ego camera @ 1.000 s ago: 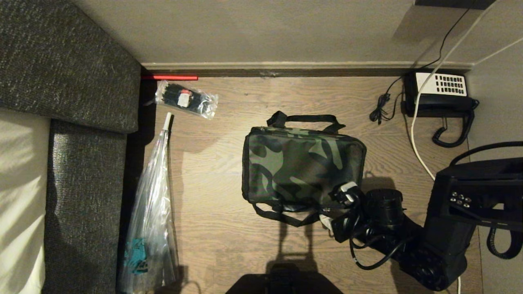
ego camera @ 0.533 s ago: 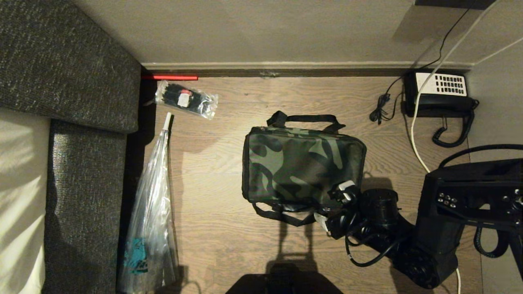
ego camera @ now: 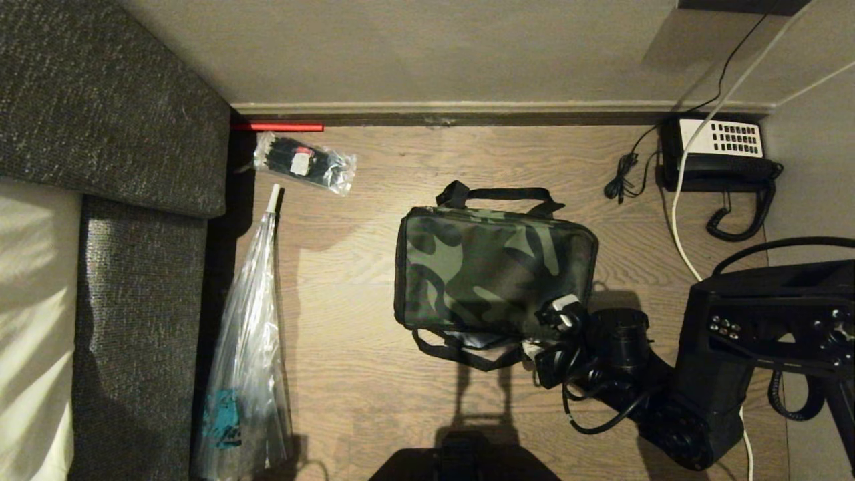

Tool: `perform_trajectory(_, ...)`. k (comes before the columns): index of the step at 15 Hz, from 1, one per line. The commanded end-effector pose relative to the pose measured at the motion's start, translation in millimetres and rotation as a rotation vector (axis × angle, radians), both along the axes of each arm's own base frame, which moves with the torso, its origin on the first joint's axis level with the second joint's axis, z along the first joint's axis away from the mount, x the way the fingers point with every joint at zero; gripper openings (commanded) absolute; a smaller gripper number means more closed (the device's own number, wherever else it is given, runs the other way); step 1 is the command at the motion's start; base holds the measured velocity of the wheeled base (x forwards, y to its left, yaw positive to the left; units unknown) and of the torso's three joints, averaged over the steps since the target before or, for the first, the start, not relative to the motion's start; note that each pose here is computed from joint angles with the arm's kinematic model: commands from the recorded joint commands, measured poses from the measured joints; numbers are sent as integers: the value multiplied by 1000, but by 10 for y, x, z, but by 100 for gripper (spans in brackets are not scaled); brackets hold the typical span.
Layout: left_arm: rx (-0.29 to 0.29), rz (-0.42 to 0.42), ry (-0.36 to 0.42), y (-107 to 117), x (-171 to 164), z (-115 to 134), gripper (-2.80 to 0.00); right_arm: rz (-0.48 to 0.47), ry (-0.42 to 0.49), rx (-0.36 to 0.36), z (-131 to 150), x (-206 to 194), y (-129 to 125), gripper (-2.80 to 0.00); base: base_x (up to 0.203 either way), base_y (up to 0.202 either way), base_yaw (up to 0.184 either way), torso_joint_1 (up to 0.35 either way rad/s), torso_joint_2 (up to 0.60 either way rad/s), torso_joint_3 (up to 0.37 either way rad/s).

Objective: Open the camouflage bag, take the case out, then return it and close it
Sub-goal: Open the top of the storage box

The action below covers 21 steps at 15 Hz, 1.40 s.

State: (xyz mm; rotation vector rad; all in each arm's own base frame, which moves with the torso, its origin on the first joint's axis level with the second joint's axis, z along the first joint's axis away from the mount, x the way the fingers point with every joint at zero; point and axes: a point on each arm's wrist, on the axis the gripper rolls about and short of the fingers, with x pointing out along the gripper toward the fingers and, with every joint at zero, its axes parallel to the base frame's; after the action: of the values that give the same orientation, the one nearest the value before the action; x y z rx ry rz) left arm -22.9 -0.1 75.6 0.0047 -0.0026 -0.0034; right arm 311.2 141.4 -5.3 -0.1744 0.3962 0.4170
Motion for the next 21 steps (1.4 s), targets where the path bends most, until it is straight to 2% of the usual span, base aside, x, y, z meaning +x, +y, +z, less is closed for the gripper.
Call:
perform_trajectory(1, 0, 0, 3, 0, 2, -4, -280, -4, -4, 2, 1, 8, -13, -280, 0, 0, 0, 0, 0, 0)
perform_trajectory(8, 0, 0, 3, 0, 2, -4, -280, -21, -15, -3, 81, -3, -122, -280, 0, 0, 0, 0, 0, 0)
perform_trajectory(12, 0, 0, 3, 0, 2, -4, -280, -21, -27, -56, 101, -15, -216, -280, 0, 0, 0, 0, 0, 0)
perform_trajectory(18, 0, 0, 3, 0, 2, -4, -280, -29, -19, -70, 76, -15, -250, -280, 0, 0, 0, 0, 0, 0)
perform_trajectory(19, 0, 0, 3, 0, 2, -4, -280, -26, -18, -71, 74, -17, -251, -17, 0, 0, 0, 0, 0, 0)
perform_trajectory(20, 0, 0, 3, 0, 2, -4, -280, -26, -10, -72, 67, -21, -252, 0, 0, 0, 0, 0, 0, 0)
perform_trajectory(21, 0, 0, 3, 0, 2, -4, -280, -27, -1, -73, 66, -24, -253, 0, 0, 0, 0, 0, 0, 0)
